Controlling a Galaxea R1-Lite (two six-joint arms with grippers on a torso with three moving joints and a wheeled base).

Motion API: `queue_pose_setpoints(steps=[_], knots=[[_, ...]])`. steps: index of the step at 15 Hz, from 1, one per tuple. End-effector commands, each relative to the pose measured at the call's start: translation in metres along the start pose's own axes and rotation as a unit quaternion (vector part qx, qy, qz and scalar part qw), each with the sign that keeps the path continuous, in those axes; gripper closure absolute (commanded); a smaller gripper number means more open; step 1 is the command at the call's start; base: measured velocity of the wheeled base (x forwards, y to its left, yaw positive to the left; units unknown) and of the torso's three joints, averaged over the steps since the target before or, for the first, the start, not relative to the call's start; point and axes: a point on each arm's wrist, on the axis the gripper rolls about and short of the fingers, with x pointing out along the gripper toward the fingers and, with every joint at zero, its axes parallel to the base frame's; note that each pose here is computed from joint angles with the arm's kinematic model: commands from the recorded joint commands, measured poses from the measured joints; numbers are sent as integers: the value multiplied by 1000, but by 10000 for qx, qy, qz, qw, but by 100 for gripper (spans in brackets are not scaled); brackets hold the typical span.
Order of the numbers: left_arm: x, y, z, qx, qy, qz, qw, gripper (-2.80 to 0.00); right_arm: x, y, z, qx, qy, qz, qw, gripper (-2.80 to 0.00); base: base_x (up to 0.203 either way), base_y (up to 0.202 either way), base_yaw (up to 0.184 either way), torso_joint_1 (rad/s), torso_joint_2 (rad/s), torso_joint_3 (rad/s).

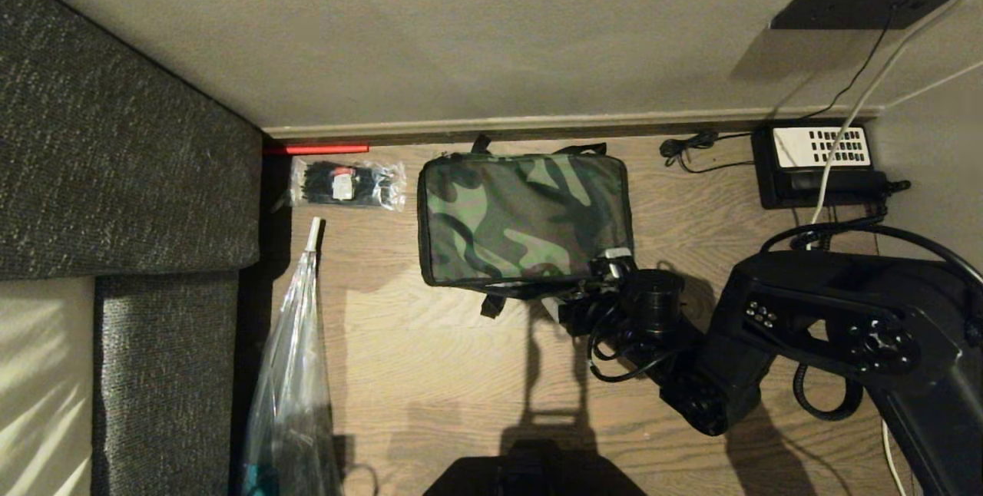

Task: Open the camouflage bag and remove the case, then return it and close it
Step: Open the top of the storage box

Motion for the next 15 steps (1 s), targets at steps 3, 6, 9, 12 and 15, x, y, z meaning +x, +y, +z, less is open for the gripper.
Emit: queue_pose_setpoints(steps=[3, 6, 9, 12, 15], knots=[[0, 0, -1, -4, 13, 3, 10000, 0, -3, 10, 27, 605, -192, 93, 9979, -280, 0, 0, 0, 0, 0, 0], [0, 0, -1, -4, 13, 3, 10000, 0, -3, 12, 32, 769, -266, 130, 9966, -280, 0, 0, 0, 0, 0, 0], [0, 0, -1, -4, 13, 3, 10000, 0, -2, 13, 34, 787, -329, 1, 9964, -280, 0, 0, 0, 0, 0, 0], [0, 0, -1, -4, 6, 3, 10000, 0, -14, 10, 22, 693, 3, -5, 9976, -280, 0, 0, 0, 0, 0, 0], [0, 0, -1, -4, 13, 3, 10000, 0, -38, 6, 6, 176, 589, 294, 9977, -280, 0, 0, 0, 0, 0, 0]])
